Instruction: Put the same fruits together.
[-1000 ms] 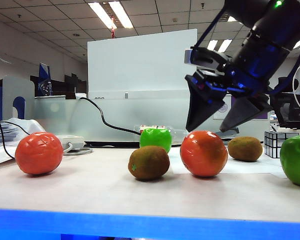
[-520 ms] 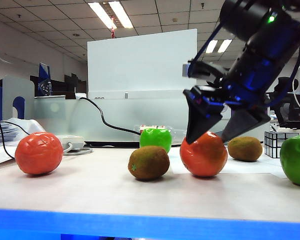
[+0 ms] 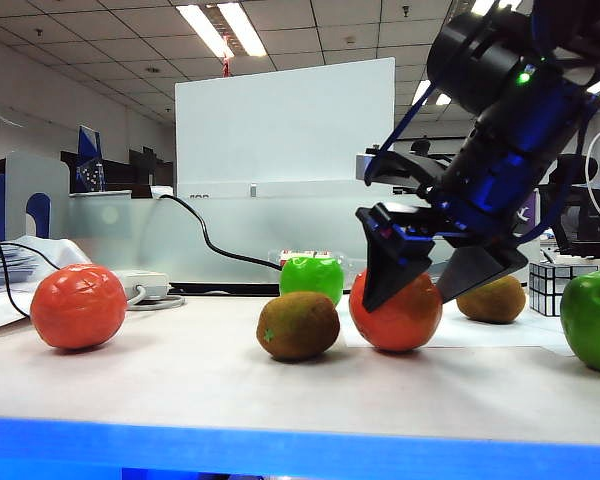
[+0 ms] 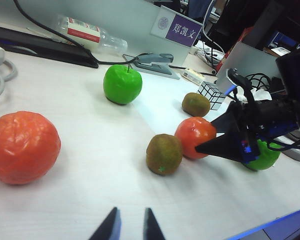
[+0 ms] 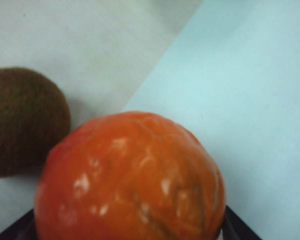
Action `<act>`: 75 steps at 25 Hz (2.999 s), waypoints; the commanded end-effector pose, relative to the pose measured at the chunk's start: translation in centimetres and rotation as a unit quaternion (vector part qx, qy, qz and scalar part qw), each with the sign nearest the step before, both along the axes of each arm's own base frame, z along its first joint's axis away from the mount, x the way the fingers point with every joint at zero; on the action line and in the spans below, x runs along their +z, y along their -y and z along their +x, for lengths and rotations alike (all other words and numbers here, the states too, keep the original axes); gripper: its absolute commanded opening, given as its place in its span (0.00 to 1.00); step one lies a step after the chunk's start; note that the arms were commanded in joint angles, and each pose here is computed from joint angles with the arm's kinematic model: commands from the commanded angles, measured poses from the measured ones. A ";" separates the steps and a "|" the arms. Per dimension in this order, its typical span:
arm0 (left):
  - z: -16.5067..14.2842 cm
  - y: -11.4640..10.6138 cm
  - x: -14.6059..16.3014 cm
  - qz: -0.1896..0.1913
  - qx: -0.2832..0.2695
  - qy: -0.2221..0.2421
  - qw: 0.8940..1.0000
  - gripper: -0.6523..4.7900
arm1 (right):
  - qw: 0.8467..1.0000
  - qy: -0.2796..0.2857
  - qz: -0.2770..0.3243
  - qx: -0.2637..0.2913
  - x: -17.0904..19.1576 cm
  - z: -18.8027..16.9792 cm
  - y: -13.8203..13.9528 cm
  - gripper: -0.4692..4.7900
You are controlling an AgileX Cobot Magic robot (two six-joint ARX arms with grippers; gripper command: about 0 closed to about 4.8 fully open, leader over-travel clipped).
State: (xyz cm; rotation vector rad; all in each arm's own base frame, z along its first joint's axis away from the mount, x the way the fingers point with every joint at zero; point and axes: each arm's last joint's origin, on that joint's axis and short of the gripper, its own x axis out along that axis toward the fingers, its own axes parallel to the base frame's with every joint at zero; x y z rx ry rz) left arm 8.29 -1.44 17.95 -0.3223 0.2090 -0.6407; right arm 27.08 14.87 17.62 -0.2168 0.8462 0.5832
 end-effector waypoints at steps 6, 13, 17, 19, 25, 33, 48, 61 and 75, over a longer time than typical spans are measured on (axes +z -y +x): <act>0.0 0.0 0.2 -0.003 0.001 0.003 1.000 0.26 | 1.000 0.011 0.006 0.001 -0.4 0.5 -0.4 1.00; 0.0 0.0 0.2 -0.008 0.001 0.001 1.000 0.26 | 1.000 0.013 0.008 0.002 -0.5 0.6 -0.4 0.30; 0.0 0.0 0.3 -0.011 0.001 0.001 1.000 0.26 | 1.000 0.023 0.013 0.003 -0.3 0.8 -0.5 0.08; 0.0 0.0 0.3 -0.010 0.001 0.004 1.000 0.26 | 0.999 0.029 0.016 0.003 -0.2 0.9 -0.5 0.08; 0.0 0.0 0.5 -0.016 0.002 0.008 1.000 0.26 | 0.997 0.067 0.036 0.003 1.1 1.7 -1.0 0.08; 0.0 0.0 0.5 -0.016 0.002 0.009 1.000 0.26 | 0.983 0.124 0.116 0.066 6.9 4.0 -3.7 0.08; 0.0 0.0 0.5 -0.016 0.000 0.011 1.000 0.26 | 0.980 0.070 0.101 0.155 2.8 4.4 -12.3 0.08; 0.0 0.0 0.5 -0.015 0.002 0.012 1.000 0.26 | 0.977 0.069 0.107 0.173 2.4 5.2 -14.4 0.08; 0.0 0.0 0.5 -0.015 0.006 0.012 1.000 0.26 | 0.976 0.049 0.098 0.187 0.6 4.7 -15.4 0.08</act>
